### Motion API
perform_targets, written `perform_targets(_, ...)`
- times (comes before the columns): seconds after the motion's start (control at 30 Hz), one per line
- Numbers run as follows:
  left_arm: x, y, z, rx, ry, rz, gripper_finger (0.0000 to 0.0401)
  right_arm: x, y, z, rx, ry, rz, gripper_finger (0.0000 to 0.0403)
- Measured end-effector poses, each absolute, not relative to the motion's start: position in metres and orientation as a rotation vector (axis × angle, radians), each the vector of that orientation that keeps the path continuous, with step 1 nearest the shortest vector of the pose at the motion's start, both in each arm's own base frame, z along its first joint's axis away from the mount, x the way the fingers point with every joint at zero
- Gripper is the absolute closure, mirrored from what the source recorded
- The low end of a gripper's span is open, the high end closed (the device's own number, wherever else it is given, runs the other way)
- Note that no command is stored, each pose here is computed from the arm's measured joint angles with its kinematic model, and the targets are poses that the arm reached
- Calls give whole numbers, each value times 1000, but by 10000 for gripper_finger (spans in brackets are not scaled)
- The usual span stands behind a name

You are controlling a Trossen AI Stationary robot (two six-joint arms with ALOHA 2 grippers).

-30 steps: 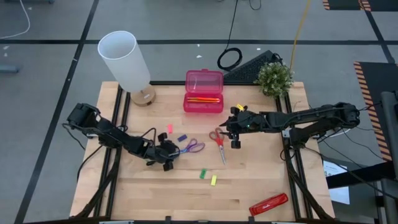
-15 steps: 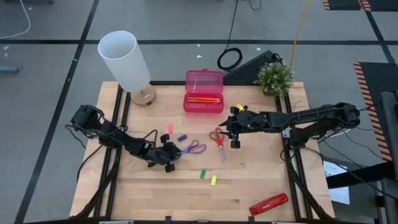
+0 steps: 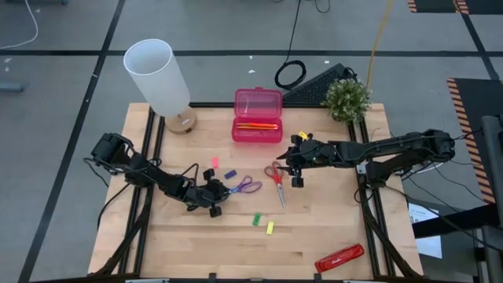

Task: Pack school essentials
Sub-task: Put the purple scissors into the red supply box

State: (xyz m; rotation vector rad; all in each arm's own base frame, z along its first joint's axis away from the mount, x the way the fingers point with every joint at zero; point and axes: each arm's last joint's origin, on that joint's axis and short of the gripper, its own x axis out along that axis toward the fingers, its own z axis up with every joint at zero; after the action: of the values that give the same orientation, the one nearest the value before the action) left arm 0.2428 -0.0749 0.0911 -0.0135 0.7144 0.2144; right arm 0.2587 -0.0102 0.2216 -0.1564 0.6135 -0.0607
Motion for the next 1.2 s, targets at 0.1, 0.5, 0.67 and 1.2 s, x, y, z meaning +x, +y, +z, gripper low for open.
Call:
perform_targets(0.1, 242, -74, 97, -7, 700, 208, 339, 259, -10, 221, -156, 616, -60, 259)
perform_targets(0.5, 243, -70, 116, 18, 641, 185, 373, 259, -10, 221, -156, 617, -61, 259)
perform_targets(0.67, 242, -66, 114, 3, 679, 172, 396, 259, -10, 221, -155, 617, -61, 259)
perform_targets(1.2, 242, -63, 113, -5, 687, 182, 396, 285, 12, 158, -256, 449, 107, 259)
